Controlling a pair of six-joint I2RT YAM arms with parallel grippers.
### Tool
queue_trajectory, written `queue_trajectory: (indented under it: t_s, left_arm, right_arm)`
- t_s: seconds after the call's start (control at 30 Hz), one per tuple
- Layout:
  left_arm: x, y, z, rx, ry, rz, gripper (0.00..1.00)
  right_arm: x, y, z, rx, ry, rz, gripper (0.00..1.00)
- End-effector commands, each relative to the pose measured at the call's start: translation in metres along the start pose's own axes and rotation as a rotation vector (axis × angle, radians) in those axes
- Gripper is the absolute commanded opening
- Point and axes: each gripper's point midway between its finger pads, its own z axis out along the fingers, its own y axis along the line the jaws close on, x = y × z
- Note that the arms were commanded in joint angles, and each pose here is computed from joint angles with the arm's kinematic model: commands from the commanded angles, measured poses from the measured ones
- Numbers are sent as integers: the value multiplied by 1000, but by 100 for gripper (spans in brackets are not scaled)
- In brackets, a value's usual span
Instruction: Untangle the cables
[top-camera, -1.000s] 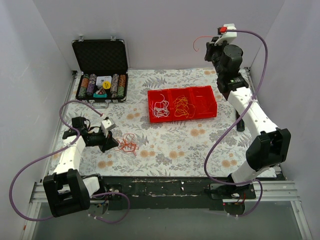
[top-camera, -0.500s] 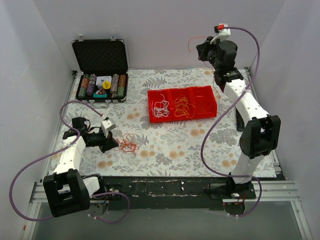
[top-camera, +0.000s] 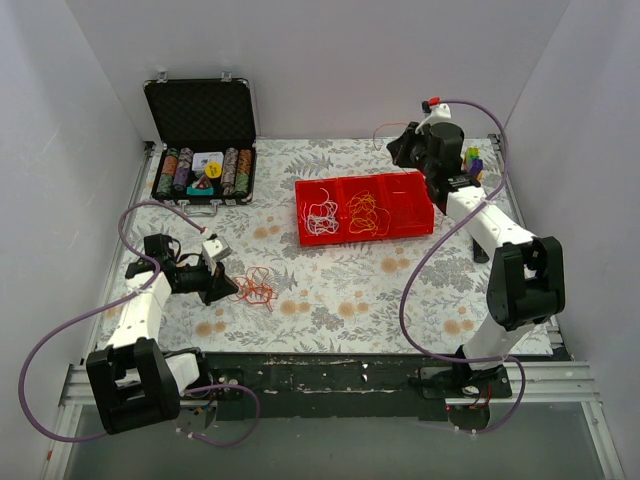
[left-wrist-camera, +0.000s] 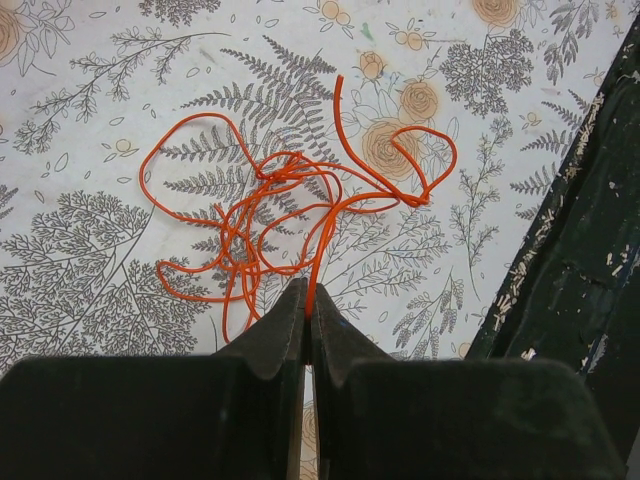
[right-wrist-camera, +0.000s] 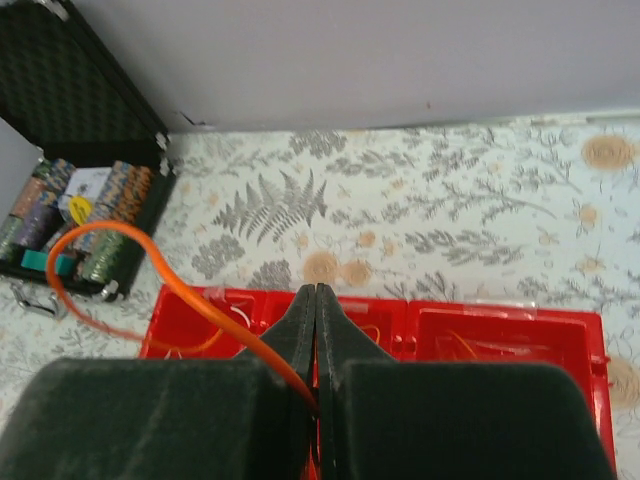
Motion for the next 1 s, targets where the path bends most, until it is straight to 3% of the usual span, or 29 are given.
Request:
queue_trajectory:
  t_s: [0.0,0.13,0.37,0.73,0.97]
  left_arm:
    - [-12,-3,0,15,-46,21,0]
    - [-9,-3,0,6,-42,26,0]
    - [-12,-1,0,13,-46,20,0]
    - [-16,-1,-1,9,-55,21,0]
    - [-15,-1,-1,2,-52,24,0]
  right_arm:
    - [6,-6,-5,39,-4,37,1]
    - [21,-24,-12,129,31,32,1]
    - [70,-69,-26,369,225,39,1]
    - [123,-96,-47,510,385,58,1]
    - [123,-99,-45,551,434,17,1]
